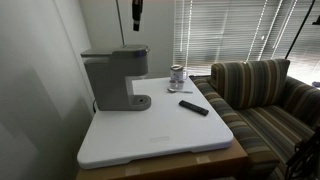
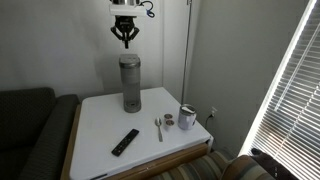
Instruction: Press the button at the top the machine
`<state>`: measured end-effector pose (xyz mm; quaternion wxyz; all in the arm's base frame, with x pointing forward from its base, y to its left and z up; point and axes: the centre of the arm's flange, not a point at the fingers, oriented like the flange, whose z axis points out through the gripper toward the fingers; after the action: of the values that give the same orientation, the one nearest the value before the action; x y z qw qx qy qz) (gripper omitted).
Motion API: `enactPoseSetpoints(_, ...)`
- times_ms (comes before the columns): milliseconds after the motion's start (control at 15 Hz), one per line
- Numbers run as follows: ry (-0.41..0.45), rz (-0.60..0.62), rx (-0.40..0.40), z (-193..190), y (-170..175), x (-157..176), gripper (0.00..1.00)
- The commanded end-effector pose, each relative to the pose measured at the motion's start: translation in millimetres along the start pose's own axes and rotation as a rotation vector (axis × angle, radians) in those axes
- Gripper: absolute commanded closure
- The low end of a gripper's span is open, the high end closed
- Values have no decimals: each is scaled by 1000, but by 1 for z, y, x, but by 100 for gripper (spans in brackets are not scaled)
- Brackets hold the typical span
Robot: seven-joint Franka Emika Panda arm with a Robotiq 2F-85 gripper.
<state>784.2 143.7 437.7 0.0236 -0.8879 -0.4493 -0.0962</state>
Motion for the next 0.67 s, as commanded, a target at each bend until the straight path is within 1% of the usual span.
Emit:
enactPoseSetpoints(0, 0, 1, 0, 0, 0, 0, 99)
enactPoseSetpoints(133, 5, -2, -1, 1, 1, 1, 100)
enactPoseSetpoints(333, 6, -5, 23, 10, 7, 7, 100)
enactPoseSetpoints(600, -13, -6, 54, 25, 12, 10, 100)
